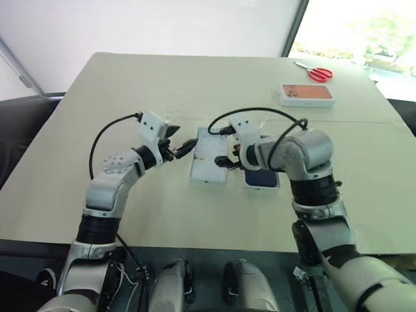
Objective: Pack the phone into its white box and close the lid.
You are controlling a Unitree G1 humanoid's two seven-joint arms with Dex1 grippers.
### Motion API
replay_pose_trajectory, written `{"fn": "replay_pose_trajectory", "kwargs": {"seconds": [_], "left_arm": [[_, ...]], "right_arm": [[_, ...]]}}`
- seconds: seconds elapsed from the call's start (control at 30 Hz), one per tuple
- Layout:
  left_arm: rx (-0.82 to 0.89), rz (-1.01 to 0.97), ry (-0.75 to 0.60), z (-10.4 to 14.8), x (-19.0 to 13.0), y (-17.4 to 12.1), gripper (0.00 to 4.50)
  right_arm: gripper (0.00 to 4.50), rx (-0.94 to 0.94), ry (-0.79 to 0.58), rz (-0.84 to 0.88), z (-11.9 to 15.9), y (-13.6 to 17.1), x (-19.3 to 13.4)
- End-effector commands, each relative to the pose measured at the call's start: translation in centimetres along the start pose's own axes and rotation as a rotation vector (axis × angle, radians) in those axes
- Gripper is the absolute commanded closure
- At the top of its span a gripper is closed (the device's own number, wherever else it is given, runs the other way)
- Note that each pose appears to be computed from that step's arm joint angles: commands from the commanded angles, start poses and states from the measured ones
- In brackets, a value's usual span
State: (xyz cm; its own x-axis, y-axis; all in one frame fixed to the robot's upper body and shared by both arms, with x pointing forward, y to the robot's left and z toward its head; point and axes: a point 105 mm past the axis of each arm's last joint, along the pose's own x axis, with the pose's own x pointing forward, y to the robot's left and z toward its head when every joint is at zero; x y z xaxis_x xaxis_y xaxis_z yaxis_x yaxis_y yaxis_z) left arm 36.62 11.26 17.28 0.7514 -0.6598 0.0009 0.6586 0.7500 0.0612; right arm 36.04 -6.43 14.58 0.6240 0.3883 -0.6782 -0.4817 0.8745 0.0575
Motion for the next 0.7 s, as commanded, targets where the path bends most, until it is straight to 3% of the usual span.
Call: {"fn": "replay_pose_trajectory", "kwargs": {"seconds": [0.03, 0.23, 0.6, 0.7], "left_arm": [[0.003, 0.004, -0.062, 1.7, 0.1, -0.1, 0.64], [0.007, 0.003, -0.072, 1.8, 0.2, -0.4, 0.64], [-0.017, 0.017, -0.080, 2.0, 0.2, -0.5, 0.64], [-0.019, 0.016, -0.084, 2.1, 0.1, -0.6, 0.59]], "right_arm": [[0.00, 0.001, -0.066, 0.028, 2.1, 1.0, -0.9], [0.00, -0.009, -0.008, -0.062, 0.5, -0.3, -0.1], [0.00, 0.005, 0.009, -0.047, 0.0, 1.1, 0.9], [0.82, -0.001, 0.023, -0.069, -0.6, 0.9, 1.2]]}}
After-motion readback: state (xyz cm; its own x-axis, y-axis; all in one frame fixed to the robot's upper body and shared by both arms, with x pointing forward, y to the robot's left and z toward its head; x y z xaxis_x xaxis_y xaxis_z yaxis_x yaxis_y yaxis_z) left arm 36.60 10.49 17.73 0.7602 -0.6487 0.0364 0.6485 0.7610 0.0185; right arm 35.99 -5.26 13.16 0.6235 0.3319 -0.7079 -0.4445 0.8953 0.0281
